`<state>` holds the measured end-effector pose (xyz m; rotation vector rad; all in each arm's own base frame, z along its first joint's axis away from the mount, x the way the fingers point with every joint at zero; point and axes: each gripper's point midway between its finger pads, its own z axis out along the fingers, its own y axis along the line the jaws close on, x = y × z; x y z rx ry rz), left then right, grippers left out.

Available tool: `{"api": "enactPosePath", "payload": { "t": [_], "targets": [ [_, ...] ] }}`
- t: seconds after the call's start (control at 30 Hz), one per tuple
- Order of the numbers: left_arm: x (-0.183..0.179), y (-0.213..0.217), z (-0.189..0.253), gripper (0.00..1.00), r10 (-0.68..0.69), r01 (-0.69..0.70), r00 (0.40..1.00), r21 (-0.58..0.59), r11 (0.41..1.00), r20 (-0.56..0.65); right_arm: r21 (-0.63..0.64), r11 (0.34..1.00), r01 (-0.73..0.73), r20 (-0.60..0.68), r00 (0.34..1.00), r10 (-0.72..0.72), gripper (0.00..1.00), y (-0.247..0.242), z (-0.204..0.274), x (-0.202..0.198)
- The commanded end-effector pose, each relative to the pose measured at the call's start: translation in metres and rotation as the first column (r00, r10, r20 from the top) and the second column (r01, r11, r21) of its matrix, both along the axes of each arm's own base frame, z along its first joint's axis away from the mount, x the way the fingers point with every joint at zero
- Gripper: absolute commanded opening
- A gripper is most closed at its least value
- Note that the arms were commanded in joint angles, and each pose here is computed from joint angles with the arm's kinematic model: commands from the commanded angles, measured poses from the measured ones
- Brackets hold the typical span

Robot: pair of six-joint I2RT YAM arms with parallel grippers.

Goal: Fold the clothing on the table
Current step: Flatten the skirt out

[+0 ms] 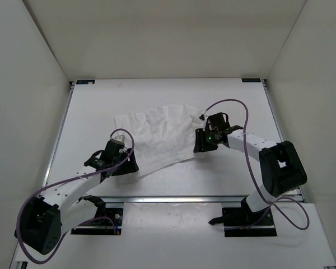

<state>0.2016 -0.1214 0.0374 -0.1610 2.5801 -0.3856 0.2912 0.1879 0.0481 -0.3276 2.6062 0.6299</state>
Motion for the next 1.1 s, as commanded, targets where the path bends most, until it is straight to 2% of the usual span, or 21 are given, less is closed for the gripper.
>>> {"api": "enactPosePath", "payload": {
  "t": [0.0, 0.07, 0.1, 0.27, 0.3, 0.4, 0.47, 0.5, 0.53, 0.57, 0.6, 0.67, 0.77, 0.8, 0.83, 0.87, 0.9, 0.93, 0.97, 1.0, 1.07],
  "targets": [
    [-0.009, 0.002, -0.005, 0.78, 0.025, -0.025, 1.000, 0.001, 1.000, -0.005, -0.002, 1.000, -0.008, 0.035, 0.999, 0.008, 0.39, 0.007, -0.005, 0.010],
    [-0.009, 0.003, -0.006, 0.78, 0.047, -0.047, 0.999, -0.016, 0.999, 0.000, 0.004, 1.000, -0.011, 0.017, 1.000, 0.011, 0.38, 0.007, -0.010, 0.009],
    [-0.010, 0.004, -0.009, 0.77, 0.053, -0.053, 0.999, -0.019, 0.998, -0.003, 0.002, 1.000, -0.019, 0.011, 1.000, 0.019, 0.33, 0.009, -0.014, 0.009],
    [-0.011, -0.005, -0.017, 0.75, 0.058, -0.058, 0.998, -0.043, 0.997, -0.013, 0.016, 1.000, -0.015, -0.002, 1.000, 0.015, 0.22, 0.012, -0.016, 0.005],
    [-0.015, -0.006, -0.023, 0.75, 0.055, -0.057, 0.998, -0.042, 0.997, -0.035, 0.022, 0.999, -0.024, 0.007, 1.000, 0.024, 0.16, 0.015, -0.013, 0.005],
    [-0.013, -0.017, -0.022, 0.69, 0.045, -0.048, 0.998, -0.078, 0.996, -0.032, 0.027, 0.999, -0.018, 0.018, 1.000, 0.018, 0.11, 0.014, -0.010, 0.006],
    [-0.015, -0.022, -0.025, 0.60, 0.039, -0.043, 0.998, -0.095, 0.995, -0.043, 0.030, 0.999, -0.018, 0.007, 1.000, 0.018, 0.05, 0.013, -0.011, 0.003],
    [-0.015, -0.025, -0.025, 0.49, 0.038, -0.043, 0.998, -0.112, 0.993, -0.049, 0.030, 0.999, -0.013, 0.009, 1.000, 0.012, 0.00, 0.012, -0.010, 0.005],
    [-0.018, -0.028, -0.026, 0.33, 0.020, -0.026, 0.998, -0.119, 0.993, -0.055, 0.034, 0.999, -0.011, -0.003, 1.000, 0.011, 0.01, 0.012, -0.008, 0.003],
    [-0.017, -0.029, -0.025, 0.10, 0.020, -0.026, 0.999, -0.126, 0.992, -0.049, 0.046, 0.999, -0.026, 0.004, 1.000, 0.026, 0.00, 0.016, -0.003, 0.000],
    [-0.013, -0.032, -0.017, 0.00, 0.019, -0.023, 0.999, -0.138, 0.990, -0.031, 0.051, 0.998, -0.023, 0.000, 1.000, 0.023, 0.00, 0.016, 0.002, 0.001],
    [0.000, -0.031, -0.002, 0.00, 0.025, -0.022, 1.000, -0.145, 0.989, 0.015, 0.072, 0.997, -0.033, 0.017, 0.999, 0.032, 0.00, 0.021, 0.024, 0.002],
    [0.045, -0.024, 0.054, 0.00, 0.044, -0.024, 0.989, -0.138, 0.990, 0.138, 0.104, 0.994, -0.035, 0.100, 0.995, 0.025, 0.00, 0.026, 0.074, 0.018],
    [0.065, -0.019, 0.083, 0.00, 0.053, -0.030, 0.981, -0.124, 0.992, 0.186, 0.098, 0.995, -0.031, 0.130, 0.991, 0.018, 0.01, 0.024, 0.087, 0.021],
    [0.082, -0.020, 0.122, 0.00, 0.054, -0.021, 0.967, -0.132, 0.991, 0.250, 0.117, 0.993, -0.026, 0.181, 0.983, 0.004, 0.00, 0.023, 0.112, 0.027],
    [0.093, -0.014, 0.132, 0.00, 0.055, -0.030, 0.963, -0.099, 0.995, 0.265, 0.147, 0.989, -0.027, 0.245, 0.969, -0.010, 0.00, 0.023, 0.146, 0.031],
    [0.106, -0.014, 0.170, 0.00, 0.054, -0.023, 0.944, -0.099, 0.995, 0.325, 0.162, 0.986, -0.031, 0.294, 0.956, -0.019, 0.00, 0.021, 0.167, 0.029],
    [0.115, -0.014, 0.205, 0.00, 0.050, -0.012, 0.926, -0.103, 0.995, 0.374, 0.184, 0.983, -0.021, 0.324, 0.945, -0.041, 0.00, 0.015, 0.190, 0.031],
    [0.115, -0.015, 0.222, 0.00, 0.043, -0.003, 0.919, -0.103, 0.995, 0.391, 0.215, 0.976, -0.015, 0.362, 0.930, -0.065, 0.00, 0.011, 0.219, 0.029],
    [0.123, -0.018, 0.260, 0.00, 0.042, 0.014, 0.888, -0.117, 0.993, 0.458, 0.237, 0.971, -0.026, 0.387, 0.919, -0.070, 0.00, 0.009, 0.238, 0.022],
    [0.118, -0.020, 0.320, 0.00, 0.042, 0.038, 0.847, -0.139, 0.990, 0.530, 0.275, 0.960, -0.046, 0.438, 0.895, -0.083, 0.00, 0.005, 0.286, 0.009]
  ]
}}
